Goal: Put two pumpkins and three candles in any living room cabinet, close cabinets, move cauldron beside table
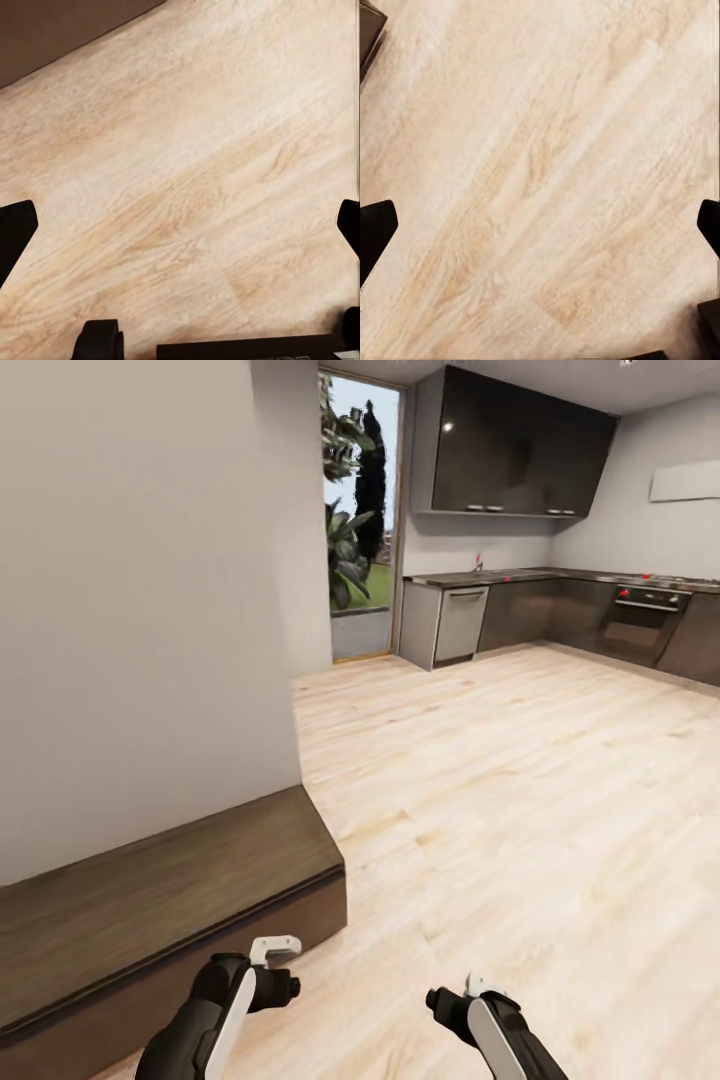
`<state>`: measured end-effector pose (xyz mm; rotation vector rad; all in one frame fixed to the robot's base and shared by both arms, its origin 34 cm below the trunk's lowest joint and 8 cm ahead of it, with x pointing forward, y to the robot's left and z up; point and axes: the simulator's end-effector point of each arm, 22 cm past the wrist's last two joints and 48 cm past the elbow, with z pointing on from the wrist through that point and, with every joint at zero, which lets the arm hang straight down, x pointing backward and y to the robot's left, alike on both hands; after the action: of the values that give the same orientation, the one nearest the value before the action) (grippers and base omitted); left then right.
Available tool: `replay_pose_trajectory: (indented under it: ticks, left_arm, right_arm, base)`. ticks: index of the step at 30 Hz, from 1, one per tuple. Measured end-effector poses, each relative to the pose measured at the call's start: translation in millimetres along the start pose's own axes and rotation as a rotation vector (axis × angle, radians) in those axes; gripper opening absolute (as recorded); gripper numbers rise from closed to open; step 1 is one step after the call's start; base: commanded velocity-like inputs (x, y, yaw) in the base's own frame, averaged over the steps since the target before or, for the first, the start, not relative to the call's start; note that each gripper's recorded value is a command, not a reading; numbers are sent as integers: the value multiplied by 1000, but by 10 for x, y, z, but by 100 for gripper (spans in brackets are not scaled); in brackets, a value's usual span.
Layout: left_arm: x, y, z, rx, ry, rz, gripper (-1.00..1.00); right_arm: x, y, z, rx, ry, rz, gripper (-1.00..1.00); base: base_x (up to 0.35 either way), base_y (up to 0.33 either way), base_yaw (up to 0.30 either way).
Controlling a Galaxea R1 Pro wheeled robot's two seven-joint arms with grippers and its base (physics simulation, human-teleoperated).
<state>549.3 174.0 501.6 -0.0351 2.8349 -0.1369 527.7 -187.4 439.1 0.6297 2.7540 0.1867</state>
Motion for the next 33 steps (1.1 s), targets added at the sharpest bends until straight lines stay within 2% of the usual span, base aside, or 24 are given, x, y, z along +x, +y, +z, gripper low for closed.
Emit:
replay_pose_trajectory:
  ticks: [8, 26, 33]
  left_arm:
    - [-64, -15, -140, 2, 2, -2, 100]
    - [-226, -56, -479, 1, -4, 0, 100]
    - [-287, -73, -608, 2, -6, -1, 100]
  right_arm:
    - [-89, -57, -137, 10, 3, 46, 100]
    - [-225, 7, -457, 11, 2, 54, 100]
    - [-280, 41, -583, 11, 0, 53, 100]
  base:
    - [0, 0, -288]
    - [-1, 0, -288]
    - [-220, 0, -288]
